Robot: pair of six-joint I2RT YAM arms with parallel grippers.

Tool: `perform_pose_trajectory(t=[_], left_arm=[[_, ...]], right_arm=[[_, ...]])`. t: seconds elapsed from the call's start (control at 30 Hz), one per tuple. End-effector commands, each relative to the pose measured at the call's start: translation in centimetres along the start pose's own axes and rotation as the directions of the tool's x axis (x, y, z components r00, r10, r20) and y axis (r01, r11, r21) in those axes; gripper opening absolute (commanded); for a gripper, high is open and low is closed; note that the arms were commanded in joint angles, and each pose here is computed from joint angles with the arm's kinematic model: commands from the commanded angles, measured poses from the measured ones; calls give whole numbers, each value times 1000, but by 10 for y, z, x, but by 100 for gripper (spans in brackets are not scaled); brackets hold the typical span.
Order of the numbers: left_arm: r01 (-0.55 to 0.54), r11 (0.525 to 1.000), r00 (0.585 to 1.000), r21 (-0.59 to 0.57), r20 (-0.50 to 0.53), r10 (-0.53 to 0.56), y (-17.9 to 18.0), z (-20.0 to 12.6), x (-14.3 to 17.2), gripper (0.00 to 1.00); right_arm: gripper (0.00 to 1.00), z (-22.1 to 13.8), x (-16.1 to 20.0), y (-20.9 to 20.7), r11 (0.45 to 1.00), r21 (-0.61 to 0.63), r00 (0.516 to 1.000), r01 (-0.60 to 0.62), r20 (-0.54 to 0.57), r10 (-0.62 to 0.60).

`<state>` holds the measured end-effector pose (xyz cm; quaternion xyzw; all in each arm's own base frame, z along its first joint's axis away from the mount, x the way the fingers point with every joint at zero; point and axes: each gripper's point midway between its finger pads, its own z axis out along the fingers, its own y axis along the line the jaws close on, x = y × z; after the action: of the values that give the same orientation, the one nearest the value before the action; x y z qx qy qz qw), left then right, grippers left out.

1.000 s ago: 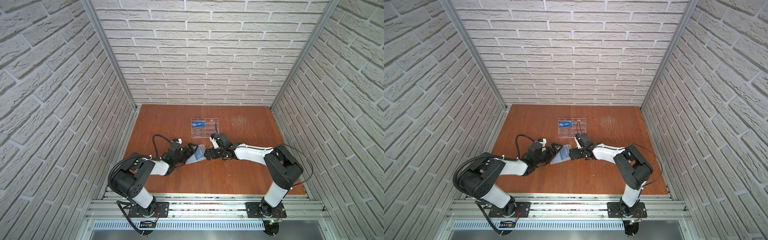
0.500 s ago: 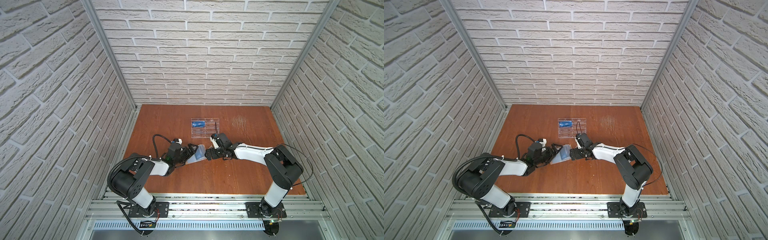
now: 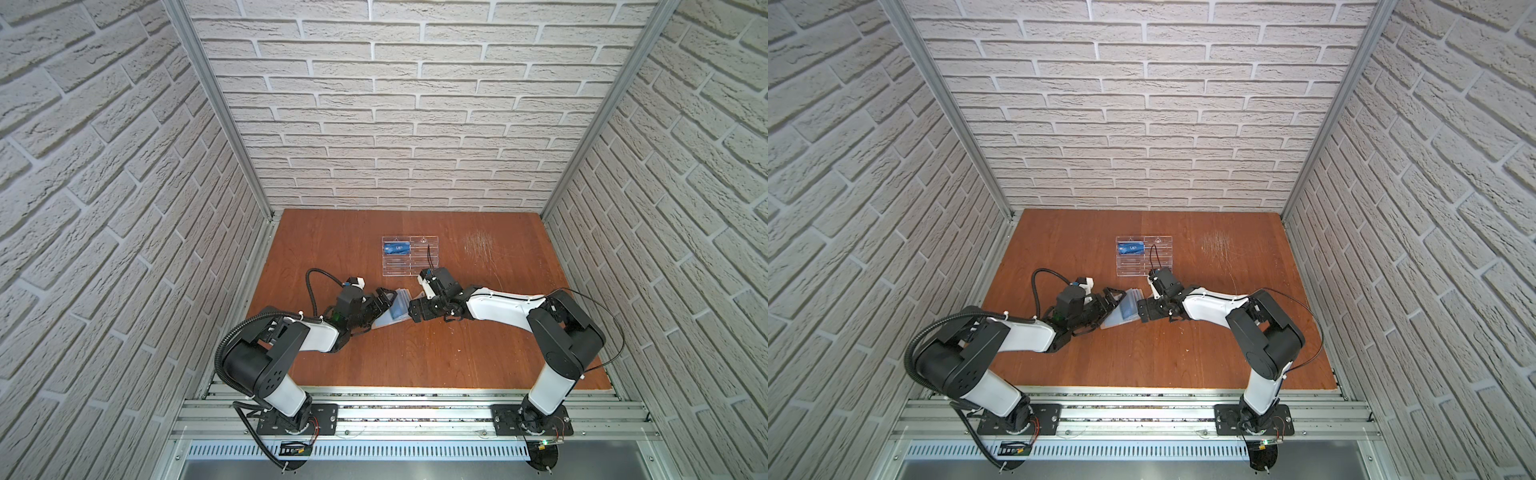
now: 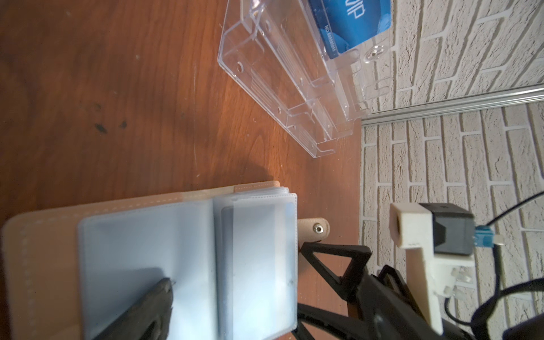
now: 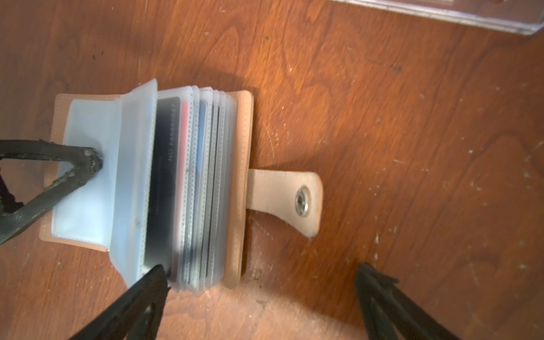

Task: Take the credit cards out of the card holder
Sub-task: Flip over the card slot in the card holder.

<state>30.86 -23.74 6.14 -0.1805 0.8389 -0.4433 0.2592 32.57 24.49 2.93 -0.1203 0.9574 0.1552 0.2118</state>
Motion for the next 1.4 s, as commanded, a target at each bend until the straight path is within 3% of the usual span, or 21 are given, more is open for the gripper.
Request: perform_pose_trajectory(t=[0.0,0.63,0.93,1.2,1.37], left_arm=[[1,999,1000,-54,-30,-3,19,-1,13,98],[-21,998,1000,-56,-24,19,15,-6,11,98],[-23,998,1000,-50,20,24,6,-27,-3,98],[-37,998,996,-58,73,41,2,-53,-17,98],[-46,996,994,-80,94,54,4,-67,-24,98]], right_arm=[[100,0,-3,5,1000,2,1000,23,4,-23],[100,-9,-11,34,993,-54,993,101,64,-98],[100,-8,-11,47,988,-61,988,144,71,-140],[99,-14,-14,45,988,-32,985,153,82,-150],[100,-26,-20,24,988,74,984,134,107,-141]])
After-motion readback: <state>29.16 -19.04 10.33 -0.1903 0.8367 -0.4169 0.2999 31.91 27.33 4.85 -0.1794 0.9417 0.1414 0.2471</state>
